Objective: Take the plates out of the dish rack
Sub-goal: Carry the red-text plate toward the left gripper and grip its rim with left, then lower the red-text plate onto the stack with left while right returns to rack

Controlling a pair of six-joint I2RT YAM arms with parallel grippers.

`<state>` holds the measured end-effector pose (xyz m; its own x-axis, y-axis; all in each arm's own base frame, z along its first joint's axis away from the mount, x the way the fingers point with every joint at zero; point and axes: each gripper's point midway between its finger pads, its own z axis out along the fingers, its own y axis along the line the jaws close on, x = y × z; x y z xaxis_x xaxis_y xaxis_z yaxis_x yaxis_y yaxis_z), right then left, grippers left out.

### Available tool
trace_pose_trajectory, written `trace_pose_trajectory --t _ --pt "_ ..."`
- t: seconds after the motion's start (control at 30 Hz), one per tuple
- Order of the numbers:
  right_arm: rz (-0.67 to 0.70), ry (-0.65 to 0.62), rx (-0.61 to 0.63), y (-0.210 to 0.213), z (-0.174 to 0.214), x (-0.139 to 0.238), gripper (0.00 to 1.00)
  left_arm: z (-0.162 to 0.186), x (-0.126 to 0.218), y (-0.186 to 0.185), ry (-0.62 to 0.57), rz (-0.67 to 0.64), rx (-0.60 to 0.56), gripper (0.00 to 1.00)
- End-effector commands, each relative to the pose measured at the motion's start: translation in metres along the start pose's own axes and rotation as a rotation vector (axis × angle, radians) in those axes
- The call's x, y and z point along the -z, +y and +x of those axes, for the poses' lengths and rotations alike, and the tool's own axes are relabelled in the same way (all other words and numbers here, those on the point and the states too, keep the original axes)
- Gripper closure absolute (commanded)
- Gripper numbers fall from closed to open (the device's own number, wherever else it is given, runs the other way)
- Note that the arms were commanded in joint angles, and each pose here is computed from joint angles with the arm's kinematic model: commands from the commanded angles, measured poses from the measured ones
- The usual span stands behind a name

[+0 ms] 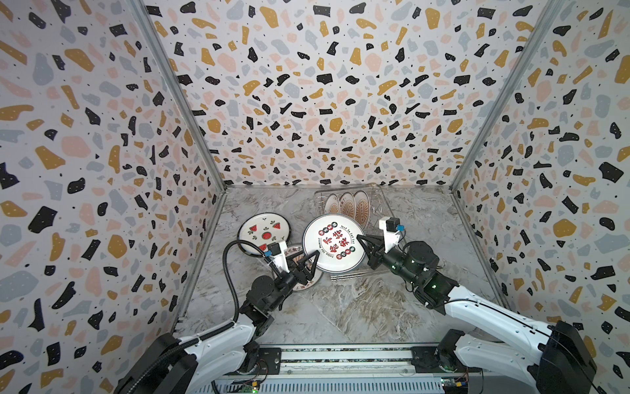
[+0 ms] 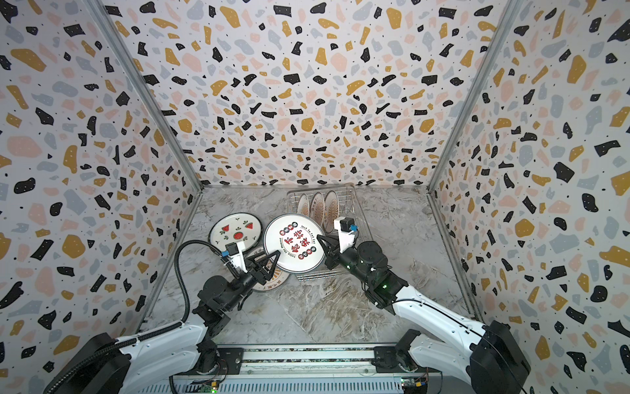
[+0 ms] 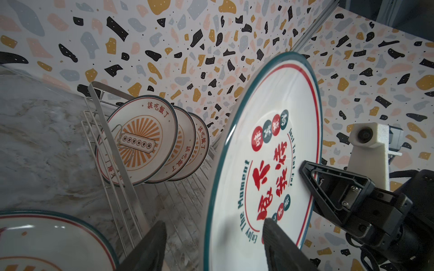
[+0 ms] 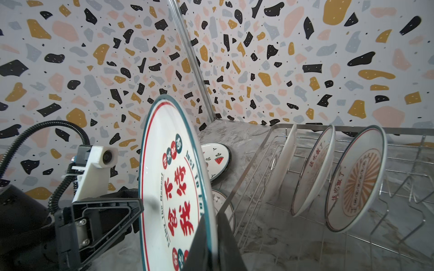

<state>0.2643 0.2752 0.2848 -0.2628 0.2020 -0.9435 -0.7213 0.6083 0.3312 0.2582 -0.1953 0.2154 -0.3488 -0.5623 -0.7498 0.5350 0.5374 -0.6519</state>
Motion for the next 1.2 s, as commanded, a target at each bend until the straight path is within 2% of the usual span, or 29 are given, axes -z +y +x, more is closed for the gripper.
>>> trace_pose_trajectory --t 0.0,0.07,0.13,0.2,0.43,0.57,0.63,0.73,1.07,1.17 --pt "-0.130 -0.115 -0.041 0.020 -0.033 0.005 1.00 -0.006 0.004 -0.011 -0.020 0.054 0.007 0.50" --pt "-0.136 -0.115 -0.055 0.018 -0.030 0.005 1.00 -0.005 0.004 -0.012 -0.017 0.062 0.016 0.56" --pt "-0.127 -0.115 -0.060 0.015 -0.027 0.006 1.00 -0.005 0.005 -0.015 -0.015 0.077 0.021 0.68" --pt "-0.126 -0.109 -0.067 0.013 -0.023 0.005 1.00 -0.005 0.005 -0.015 -0.017 0.077 0.029 0.75" --pt "-0.149 -0.093 -0.093 0.012 -0.012 0.004 1.00 -0.002 0.002 -0.024 0.002 0.136 0.078 0.78" --pt "-0.144 -0.091 -0.104 0.008 -0.007 0.005 1.00 0.000 0.003 -0.021 0.010 0.125 0.091 0.87" --pt "-0.130 -0.088 -0.108 0.004 -0.004 0.005 1.00 0.001 0.002 -0.017 0.012 0.103 0.099 0.95" --pt "-0.141 -0.063 -0.110 0.004 0.003 0.000 0.99 0.002 0.003 -0.014 0.014 0.085 0.115 0.98" --pt "-0.127 0.033 -0.129 -0.006 0.031 -0.027 0.66 -0.005 0.001 -0.009 -0.018 0.051 0.179 1.00" --pt "-0.115 0.063 -0.100 -0.006 0.039 -0.034 0.41 -0.010 0.000 -0.006 -0.034 0.023 0.165 1.00"
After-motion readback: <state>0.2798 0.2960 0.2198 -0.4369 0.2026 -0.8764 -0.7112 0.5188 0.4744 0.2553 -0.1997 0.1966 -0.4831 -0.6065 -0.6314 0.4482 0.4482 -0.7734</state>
